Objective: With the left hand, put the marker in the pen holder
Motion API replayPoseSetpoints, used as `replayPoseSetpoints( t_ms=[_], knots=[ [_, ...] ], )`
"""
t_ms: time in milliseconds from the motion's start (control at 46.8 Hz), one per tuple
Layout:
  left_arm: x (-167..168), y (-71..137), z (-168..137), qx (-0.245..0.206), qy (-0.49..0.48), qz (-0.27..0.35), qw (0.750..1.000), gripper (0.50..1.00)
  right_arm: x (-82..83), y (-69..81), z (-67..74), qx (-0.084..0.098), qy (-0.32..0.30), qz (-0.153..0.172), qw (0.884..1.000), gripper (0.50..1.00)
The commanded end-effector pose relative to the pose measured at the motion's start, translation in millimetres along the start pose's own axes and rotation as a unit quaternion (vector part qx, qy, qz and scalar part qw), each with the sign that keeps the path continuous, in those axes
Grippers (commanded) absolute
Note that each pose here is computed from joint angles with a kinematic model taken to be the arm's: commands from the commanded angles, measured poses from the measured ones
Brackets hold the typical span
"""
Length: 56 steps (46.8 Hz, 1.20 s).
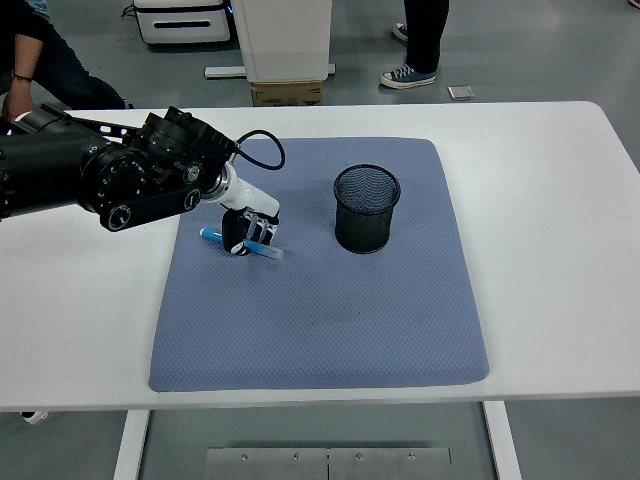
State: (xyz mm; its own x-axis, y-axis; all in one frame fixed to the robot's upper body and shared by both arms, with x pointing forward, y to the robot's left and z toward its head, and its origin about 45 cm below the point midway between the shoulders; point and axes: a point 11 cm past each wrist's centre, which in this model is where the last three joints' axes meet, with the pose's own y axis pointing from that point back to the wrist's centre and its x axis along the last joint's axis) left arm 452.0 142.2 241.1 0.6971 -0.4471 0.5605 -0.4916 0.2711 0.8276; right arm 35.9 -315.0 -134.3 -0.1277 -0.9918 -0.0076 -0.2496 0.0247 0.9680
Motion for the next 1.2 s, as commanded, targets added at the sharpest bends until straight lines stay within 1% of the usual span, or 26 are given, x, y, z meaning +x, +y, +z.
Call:
replayPoseSetpoints(
  t_ms=[0,128,256,705,897,1175],
  knots=[
    [3,2,-3,0.004,0.001,0.004,1.0,0.555,-0.1,0.0,0.0,0.0,0.0,-0.001,1.0,1.0],
    [5,2,-4,0.007,0.001,0.007,1.0,0.517,0.1,0.0,0.0,0.0,0.0,0.0,1.0,1.0],
    [5,2,-4,0.007,0.001,0.007,1.0,0.5,0.1,0.0,0.0,0.0,0.0,0.0,1.0,1.0],
    [7,3,-4,0.006,0.003,0.01,1.0,0.5,0.1,0.0,0.0,0.0,0.0,0.0,1.0,1.0],
    [18,8,-10,0.012,0.006,0.023,1.0,0.5,0.1,0.0,0.0,0.0,0.0,0.0,1.0,1.0],
    [30,15,-9,0.011,0.01,0.036,0.999,0.5,0.1,0.0,0.0,0.0,0.0,0.0,1.0,1.0]
  ],
)
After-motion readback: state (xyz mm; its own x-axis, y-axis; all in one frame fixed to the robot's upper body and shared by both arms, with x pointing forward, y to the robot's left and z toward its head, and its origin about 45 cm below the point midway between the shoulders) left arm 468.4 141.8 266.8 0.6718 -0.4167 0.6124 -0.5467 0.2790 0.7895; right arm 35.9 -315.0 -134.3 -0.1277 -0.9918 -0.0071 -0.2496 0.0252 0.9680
